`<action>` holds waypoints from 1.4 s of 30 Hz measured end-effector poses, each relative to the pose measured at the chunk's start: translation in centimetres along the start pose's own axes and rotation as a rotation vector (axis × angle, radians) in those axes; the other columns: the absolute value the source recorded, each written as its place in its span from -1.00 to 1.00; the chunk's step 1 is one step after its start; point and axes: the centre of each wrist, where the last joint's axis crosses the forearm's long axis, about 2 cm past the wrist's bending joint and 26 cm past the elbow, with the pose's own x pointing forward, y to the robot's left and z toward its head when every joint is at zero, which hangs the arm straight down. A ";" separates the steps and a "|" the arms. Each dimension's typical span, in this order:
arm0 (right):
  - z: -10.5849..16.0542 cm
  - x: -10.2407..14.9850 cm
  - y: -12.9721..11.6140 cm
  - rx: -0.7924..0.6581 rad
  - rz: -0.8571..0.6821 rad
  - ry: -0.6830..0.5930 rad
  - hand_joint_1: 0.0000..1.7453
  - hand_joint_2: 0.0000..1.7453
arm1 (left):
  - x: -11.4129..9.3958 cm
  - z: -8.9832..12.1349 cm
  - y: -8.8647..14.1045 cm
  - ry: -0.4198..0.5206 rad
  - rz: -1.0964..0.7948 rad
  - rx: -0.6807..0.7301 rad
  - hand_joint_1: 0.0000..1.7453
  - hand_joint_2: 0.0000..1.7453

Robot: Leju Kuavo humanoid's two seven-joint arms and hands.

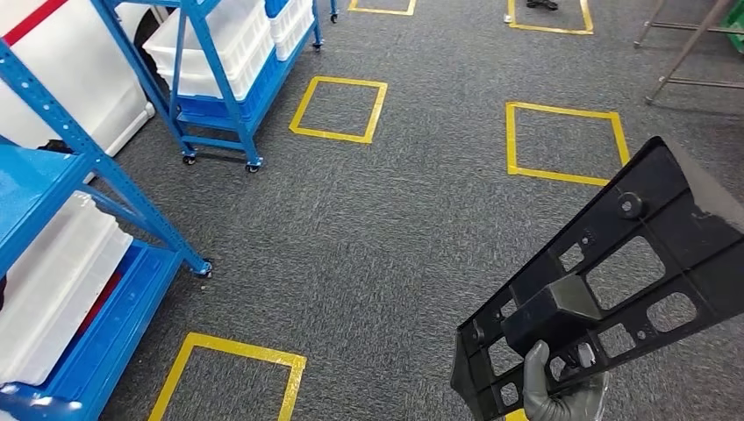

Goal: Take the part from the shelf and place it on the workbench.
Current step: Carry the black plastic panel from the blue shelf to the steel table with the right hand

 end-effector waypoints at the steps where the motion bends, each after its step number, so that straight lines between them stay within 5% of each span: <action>1: 0.2 -0.1 -0.3 -0.005 0.001 0.007 1.00 1.00 | -0.1 0.1 0.0 0.001 -0.006 0.000 -1.00 -1.00; 23: 0.0 1.7 -1.5 -0.063 -0.047 -0.029 1.00 1.00 | -0.4 0.8 -2.0 0.104 0.096 0.037 -1.00 -1.00; 42: -0.6 3.5 -1.0 -0.041 -0.062 -0.088 1.00 1.00 | -0.7 1.2 -3.0 0.085 0.102 0.003 -1.00 -1.00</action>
